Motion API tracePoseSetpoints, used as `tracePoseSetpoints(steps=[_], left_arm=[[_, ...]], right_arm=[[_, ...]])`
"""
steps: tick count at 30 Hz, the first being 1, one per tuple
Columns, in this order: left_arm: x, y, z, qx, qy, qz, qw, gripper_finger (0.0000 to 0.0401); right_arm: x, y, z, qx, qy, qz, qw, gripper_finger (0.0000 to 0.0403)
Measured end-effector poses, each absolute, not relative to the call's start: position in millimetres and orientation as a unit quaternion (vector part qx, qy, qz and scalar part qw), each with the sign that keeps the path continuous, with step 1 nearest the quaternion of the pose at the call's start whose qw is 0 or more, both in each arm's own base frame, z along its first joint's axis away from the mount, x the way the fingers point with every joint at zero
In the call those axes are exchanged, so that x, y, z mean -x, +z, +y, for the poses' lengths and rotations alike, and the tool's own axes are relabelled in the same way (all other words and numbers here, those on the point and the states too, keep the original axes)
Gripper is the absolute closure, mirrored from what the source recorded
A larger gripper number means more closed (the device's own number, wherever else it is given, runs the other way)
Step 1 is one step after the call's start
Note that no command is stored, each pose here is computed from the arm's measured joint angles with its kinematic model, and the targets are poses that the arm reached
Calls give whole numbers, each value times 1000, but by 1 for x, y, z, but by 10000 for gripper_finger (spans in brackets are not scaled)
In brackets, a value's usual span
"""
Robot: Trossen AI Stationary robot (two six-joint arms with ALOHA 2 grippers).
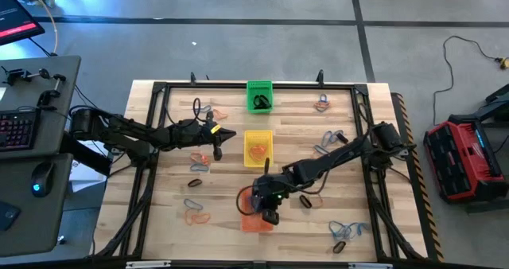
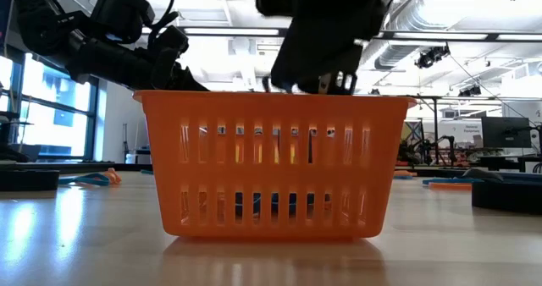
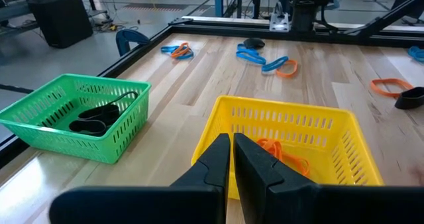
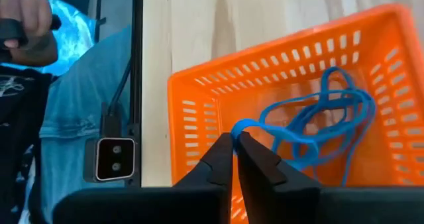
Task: Sort rubber bands into baskets
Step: Put the blue rubber band into the orange bin
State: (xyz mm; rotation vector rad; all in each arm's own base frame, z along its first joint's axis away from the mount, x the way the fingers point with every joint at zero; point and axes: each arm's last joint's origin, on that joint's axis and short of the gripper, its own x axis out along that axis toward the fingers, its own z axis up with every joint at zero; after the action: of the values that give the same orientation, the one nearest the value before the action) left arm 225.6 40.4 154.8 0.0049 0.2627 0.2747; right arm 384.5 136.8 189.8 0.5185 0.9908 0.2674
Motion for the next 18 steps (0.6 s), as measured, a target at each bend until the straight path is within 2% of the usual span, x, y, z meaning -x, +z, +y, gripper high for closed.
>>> tracePoseSetpoints(steps=[12, 18], left_arm=[[-225, 153, 40, -2, 136, 140, 981, 390], [-225, 152, 40, -2, 136, 147, 980, 390]], right_arm=[[-403, 164, 135, -294, 198, 465, 811, 398], [-405, 163, 134, -295, 202, 456, 815, 351]])
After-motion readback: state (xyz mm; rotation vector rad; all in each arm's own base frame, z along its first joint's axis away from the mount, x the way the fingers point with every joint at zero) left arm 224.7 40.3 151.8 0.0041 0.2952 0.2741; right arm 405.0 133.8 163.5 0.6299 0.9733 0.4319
